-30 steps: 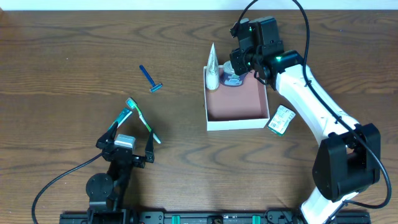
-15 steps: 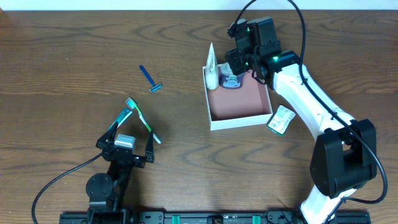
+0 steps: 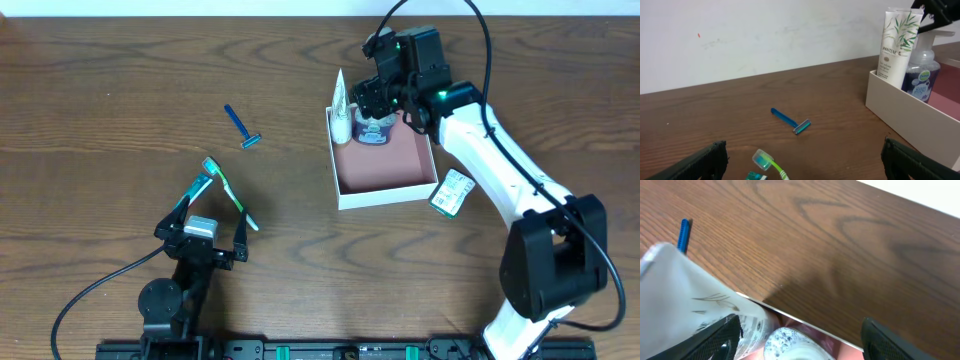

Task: Pack container
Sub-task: 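Carry the soap bottle into the box beside the tube and release, then move right gripper to the green-white soap bar box and grasp it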

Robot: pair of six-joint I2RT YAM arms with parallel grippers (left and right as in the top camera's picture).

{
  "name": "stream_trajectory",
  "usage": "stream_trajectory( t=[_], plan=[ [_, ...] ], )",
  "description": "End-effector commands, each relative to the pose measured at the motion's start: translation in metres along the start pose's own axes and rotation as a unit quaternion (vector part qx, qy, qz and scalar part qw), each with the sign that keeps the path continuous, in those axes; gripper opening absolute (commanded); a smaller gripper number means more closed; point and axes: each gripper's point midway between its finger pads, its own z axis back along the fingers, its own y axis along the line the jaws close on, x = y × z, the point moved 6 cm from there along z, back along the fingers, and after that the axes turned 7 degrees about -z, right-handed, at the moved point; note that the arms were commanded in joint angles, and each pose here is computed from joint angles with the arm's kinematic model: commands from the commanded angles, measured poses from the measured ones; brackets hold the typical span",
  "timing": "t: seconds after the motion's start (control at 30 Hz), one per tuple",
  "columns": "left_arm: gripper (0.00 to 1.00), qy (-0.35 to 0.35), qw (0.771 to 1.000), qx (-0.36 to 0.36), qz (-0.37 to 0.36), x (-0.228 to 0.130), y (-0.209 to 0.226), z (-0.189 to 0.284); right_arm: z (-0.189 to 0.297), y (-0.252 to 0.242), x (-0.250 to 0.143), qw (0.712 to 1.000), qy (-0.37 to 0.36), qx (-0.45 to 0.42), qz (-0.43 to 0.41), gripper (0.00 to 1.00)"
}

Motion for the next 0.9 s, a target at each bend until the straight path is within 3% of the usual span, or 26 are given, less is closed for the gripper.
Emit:
stream_trajectory(
  t=[0.0,0.13,0.27,0.33,0.53,0.6,0.73,0.87],
  plan=[
    [0.98,0.024,1.0,-0.007,0.009,-0.014,-0.003,-0.001,0.054,0.016,0.036,0.998,-0.067,0.012,0.009,0.78],
    [0.98,0.024,1.0,-0.007,0.009,-0.014,-0.003,-0.001,0.1,0.015,0.04,0.997,-0.079,-0.007,-0.026,0.77],
    [0.98,0.024,1.0,-0.007,0.009,-0.014,-0.003,-0.001,0.138,0.002,0.017,0.994,-0.034,-0.052,-0.086,0.73],
    [0.98,0.024,1.0,-0.007,0.009,-0.014,-0.003,-0.001,0.147,-0.001,0.0,0.993,0.005,-0.061,-0.105,0.65],
    [0.98,0.024,1.0,-0.007,0.009,-0.014,-0.003,-0.001,0.146,-0.004,-0.046,0.98,0.126,-0.082,-0.127,0.22],
    [0.98,0.024,1.0,-0.007,0.009,-0.014,-0.003,-0.001,0.142,-0.005,-0.054,0.978,0.139,-0.083,-0.129,0.13],
    [0.98,0.024,1.0,-0.007,0.009,-0.014,-0.003,-0.001,0.131,-0.006,-0.067,0.976,0.155,-0.084,-0.13,0.02],
    [0.98,0.024,1.0,-0.007,0.009,-0.014,-0.003,-0.001,0.117,-0.01,-0.085,0.973,0.167,-0.087,-0.135,0.02]
  ],
)
